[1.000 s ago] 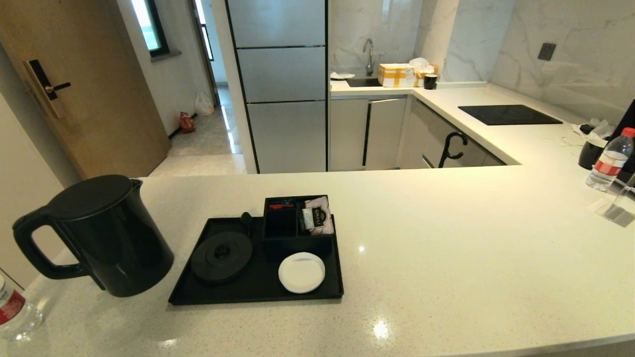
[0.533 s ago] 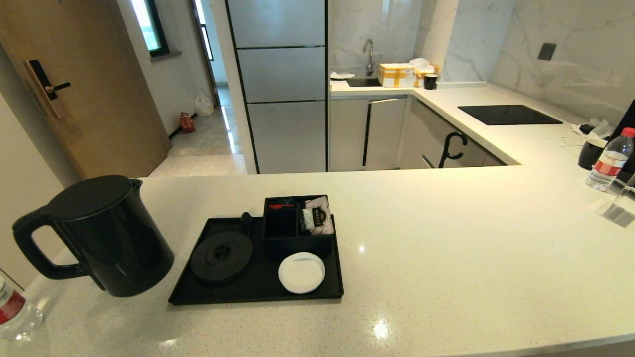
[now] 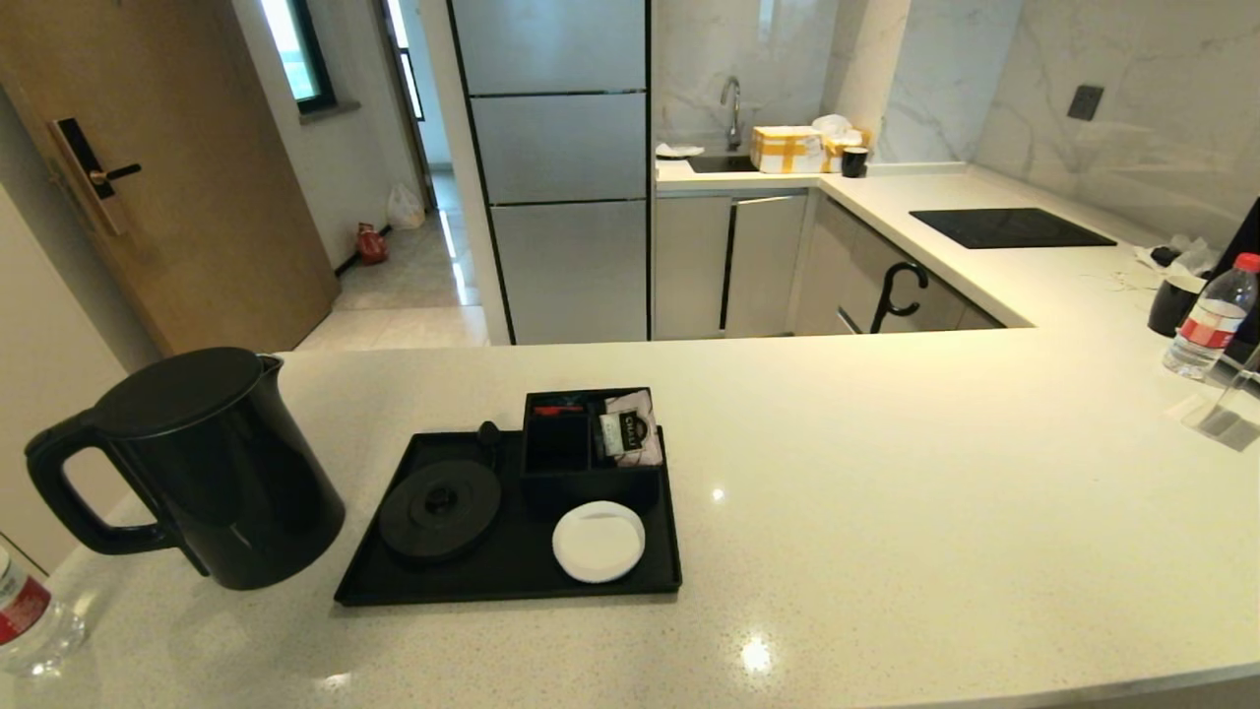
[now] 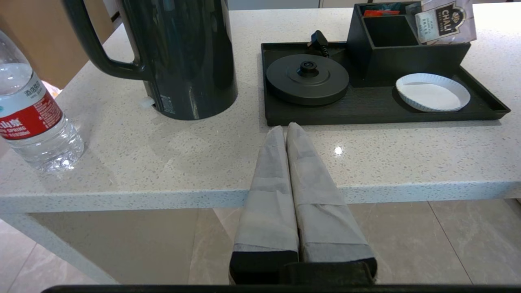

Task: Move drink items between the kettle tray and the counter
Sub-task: Pick up the tea bag

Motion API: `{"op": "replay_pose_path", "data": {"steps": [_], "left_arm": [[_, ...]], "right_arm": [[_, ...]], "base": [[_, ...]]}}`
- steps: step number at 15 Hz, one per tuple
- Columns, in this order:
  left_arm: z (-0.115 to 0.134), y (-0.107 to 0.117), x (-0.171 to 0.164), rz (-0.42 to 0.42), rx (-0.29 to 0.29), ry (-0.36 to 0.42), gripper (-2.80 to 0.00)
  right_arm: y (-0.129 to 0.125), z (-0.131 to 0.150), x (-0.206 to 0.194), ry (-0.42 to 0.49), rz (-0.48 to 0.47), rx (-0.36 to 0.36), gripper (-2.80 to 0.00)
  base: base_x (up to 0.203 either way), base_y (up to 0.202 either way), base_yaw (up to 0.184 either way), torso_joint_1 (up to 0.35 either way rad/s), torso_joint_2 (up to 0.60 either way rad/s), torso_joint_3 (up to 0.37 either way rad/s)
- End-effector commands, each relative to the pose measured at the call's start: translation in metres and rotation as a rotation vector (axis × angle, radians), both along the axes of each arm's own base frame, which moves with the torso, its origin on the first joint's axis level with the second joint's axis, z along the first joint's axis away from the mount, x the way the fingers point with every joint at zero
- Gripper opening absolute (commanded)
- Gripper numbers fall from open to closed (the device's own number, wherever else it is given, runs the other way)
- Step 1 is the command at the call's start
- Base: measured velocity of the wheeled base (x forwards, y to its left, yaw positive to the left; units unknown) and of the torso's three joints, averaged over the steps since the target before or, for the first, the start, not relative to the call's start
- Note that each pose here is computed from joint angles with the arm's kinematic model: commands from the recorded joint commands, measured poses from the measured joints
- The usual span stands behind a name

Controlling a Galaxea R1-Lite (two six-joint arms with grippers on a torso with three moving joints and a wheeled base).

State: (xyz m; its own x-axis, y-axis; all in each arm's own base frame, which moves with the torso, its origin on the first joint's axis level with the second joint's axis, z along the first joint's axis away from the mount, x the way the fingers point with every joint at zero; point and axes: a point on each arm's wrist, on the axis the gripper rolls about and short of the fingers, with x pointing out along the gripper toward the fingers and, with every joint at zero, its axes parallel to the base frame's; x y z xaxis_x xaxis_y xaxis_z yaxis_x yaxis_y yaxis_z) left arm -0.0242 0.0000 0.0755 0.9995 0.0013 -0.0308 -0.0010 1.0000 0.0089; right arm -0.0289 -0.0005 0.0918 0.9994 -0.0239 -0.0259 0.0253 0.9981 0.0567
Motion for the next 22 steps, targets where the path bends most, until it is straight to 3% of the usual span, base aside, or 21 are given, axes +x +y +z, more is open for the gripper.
{"op": "replay_pose_path", "data": {"steps": [1,4,7,10,14,16,18,20,22], "left_arm": [[0.000,0.000,0.000,0.000,0.000,-0.002,-2.80],[0.000,0.000,0.000,0.000,0.000,-0.002,-2.80],[0.000,0.000,0.000,0.000,0.000,-0.002,-2.80],[0.000,0.000,0.000,0.000,0.000,-0.002,-2.80],[0.000,0.000,0.000,0.000,0.000,-0.002,-2.80],[0.000,0.000,0.000,0.000,0.000,-0.002,-2.80],[0.000,0.000,0.000,0.000,0.000,-0.002,-2.80],[0.000,0.000,0.000,0.000,0.000,-0.002,-2.80],[0.000,0.000,0.000,0.000,0.000,-0.002,-2.80]], "right_arm": [[0.000,0.031,-0.004,0.000,0.000,0.020,-2.80],[0.000,0.090,0.008,0.170,0.011,0.082,-2.80],[0.003,0.125,0.053,0.396,0.078,0.166,-2.80],[0.007,0.133,0.108,0.612,0.226,0.256,-2.80],[0.018,0.112,0.207,0.863,0.336,0.322,-2.80],[0.033,0.100,0.254,0.928,0.390,0.336,-2.80],[0.066,0.104,0.293,0.929,0.482,0.342,-2.80],[0.085,0.107,0.304,0.923,0.528,0.361,-2.80],[0.118,0.120,0.312,0.887,0.631,0.321,-2.80]], "base": [[0.000,0.000,0.000,0.000,0.00,0.000],[0.000,0.000,0.000,0.000,0.00,0.000],[0.000,0.000,0.000,0.000,0.00,0.000],[0.000,0.000,0.000,0.000,0.00,0.000],[0.000,0.000,0.000,0.000,0.00,0.000],[0.000,0.000,0.000,0.000,0.00,0.000],[0.000,0.000,0.000,0.000,0.00,0.000],[0.000,0.000,0.000,0.000,0.00,0.000],[0.000,0.000,0.000,0.000,0.00,0.000]]}}
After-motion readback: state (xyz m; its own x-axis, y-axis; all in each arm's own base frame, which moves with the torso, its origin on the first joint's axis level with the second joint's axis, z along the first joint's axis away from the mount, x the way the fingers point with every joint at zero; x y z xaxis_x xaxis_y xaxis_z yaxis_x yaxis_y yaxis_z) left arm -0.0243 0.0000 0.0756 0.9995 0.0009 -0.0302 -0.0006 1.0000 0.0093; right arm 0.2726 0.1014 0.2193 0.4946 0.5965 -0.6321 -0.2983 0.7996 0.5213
